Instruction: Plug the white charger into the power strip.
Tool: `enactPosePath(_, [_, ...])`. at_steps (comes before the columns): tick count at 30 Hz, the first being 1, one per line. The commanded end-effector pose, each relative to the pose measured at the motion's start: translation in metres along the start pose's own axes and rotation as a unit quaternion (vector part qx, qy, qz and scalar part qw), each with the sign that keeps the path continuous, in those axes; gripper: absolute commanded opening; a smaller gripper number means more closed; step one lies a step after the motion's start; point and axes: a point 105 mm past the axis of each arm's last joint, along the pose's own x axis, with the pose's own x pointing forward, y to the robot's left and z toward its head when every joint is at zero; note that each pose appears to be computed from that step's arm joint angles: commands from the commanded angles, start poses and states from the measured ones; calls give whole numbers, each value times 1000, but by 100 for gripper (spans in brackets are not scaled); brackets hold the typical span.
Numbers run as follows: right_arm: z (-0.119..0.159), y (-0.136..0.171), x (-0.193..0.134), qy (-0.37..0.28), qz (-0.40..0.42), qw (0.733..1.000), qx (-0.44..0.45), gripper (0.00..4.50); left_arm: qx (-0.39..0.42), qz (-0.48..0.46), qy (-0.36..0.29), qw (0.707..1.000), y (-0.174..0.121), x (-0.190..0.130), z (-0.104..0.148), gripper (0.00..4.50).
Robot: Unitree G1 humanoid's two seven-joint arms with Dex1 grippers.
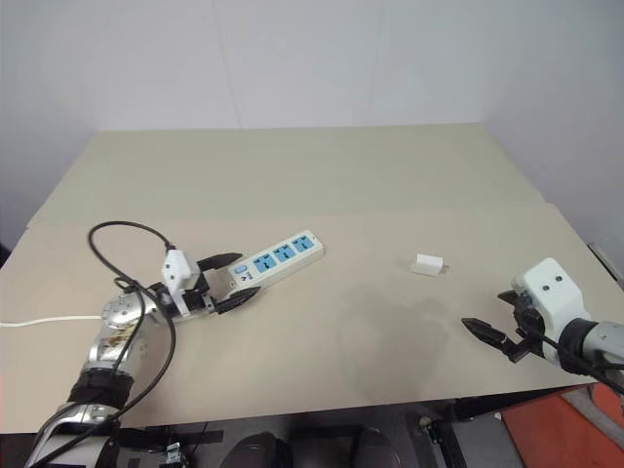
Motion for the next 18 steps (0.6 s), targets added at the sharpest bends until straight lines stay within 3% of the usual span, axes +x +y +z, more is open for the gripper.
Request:
enactPosePath(1, [11,-6,-5,-18,-11,1000,-14,450,3,-4,-29,1000,2,-11,14,448])
enactPosePath(12, [11,-8,-3,-16,-12,1000,-20,450,-34,38,-23,998,17,-1,-9,448])
enactPosePath(18, [10,-6,-8,-18,-17,1000,-17,450,-39,12,-30,999,10,8,-11,448])
